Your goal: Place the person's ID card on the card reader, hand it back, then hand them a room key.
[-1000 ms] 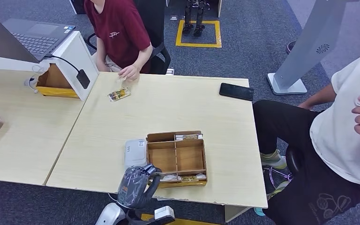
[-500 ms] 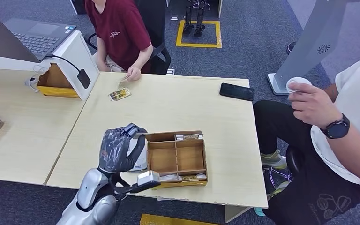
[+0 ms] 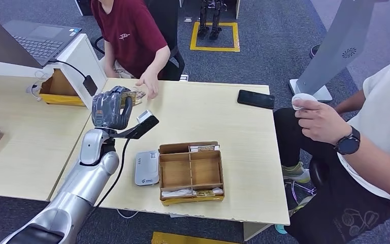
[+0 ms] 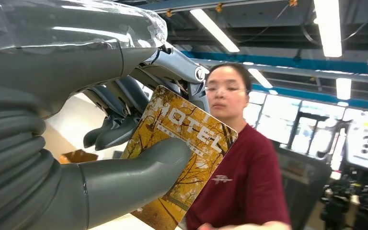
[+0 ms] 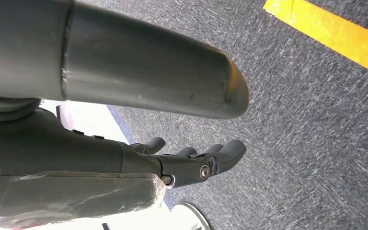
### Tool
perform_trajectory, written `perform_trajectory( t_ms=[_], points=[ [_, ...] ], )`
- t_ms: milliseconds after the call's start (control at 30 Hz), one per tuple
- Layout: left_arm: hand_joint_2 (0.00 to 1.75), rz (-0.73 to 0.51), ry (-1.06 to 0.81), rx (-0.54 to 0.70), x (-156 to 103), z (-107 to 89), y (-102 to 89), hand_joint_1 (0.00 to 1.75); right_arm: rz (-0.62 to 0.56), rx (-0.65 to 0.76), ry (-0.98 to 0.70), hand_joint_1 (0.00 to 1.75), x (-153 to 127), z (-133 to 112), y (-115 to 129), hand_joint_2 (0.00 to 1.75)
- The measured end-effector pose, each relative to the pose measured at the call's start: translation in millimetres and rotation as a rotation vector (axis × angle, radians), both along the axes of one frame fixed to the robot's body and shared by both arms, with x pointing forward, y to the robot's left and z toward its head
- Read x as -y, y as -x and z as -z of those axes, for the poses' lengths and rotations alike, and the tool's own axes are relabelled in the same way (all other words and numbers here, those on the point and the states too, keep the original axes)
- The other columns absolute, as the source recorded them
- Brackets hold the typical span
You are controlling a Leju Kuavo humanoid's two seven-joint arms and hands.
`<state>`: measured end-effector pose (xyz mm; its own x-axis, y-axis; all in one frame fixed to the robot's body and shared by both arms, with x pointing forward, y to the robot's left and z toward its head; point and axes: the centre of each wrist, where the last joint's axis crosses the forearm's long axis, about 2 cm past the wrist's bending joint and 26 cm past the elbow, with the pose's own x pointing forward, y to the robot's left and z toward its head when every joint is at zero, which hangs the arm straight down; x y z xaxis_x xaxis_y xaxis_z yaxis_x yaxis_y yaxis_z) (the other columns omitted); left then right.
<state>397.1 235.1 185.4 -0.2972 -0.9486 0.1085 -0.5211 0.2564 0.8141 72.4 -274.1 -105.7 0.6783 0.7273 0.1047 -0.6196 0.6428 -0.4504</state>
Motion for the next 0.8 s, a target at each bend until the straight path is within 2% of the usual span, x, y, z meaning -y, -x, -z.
perform_trajectory(
  t_ms=[200,333,433,500,700,767,800],
  points=[
    [1.75,-0.046,0.006,-0.048,-12.7,13.9,-4.2,1.47,-0.004,0.0,0.005,0.0,2.0,0.2,0.6,0.0],
    [1.75,-0.051,0.004,-0.065,-16.5,19.4,-4.4,1.68,-0.005,0.001,0.005,0.0,2.0,0.1,0.3,0.0],
    [1.75,-0.052,0.0,-0.071,-17.5,20.9,-4.7,1.67,-0.005,0.002,0.005,0.0,2.0,0.1,0.1,0.0],
    [1.75,-0.053,-0.002,-0.073,-17.9,21.2,-4.9,1.75,-0.005,0.002,0.005,0.0,2.0,0.1,0.0,0.0],
    [1.75,-0.054,-0.004,-0.077,-18.3,22.2,-5.0,1.72,-0.005,0.001,0.006,0.0,2.0,0.1,0.0,0.0],
    [1.75,-0.055,-0.004,-0.077,-18.5,22.3,-5.0,0.85,-0.004,0.0,0.006,0.0,2.0,0.1,0.1,0.0],
    [1.75,-0.055,-0.004,-0.078,-18.6,22.4,-5.0,0.55,-0.004,0.0,0.006,0.0,2.0,0.1,0.1,0.0]
  ],
)
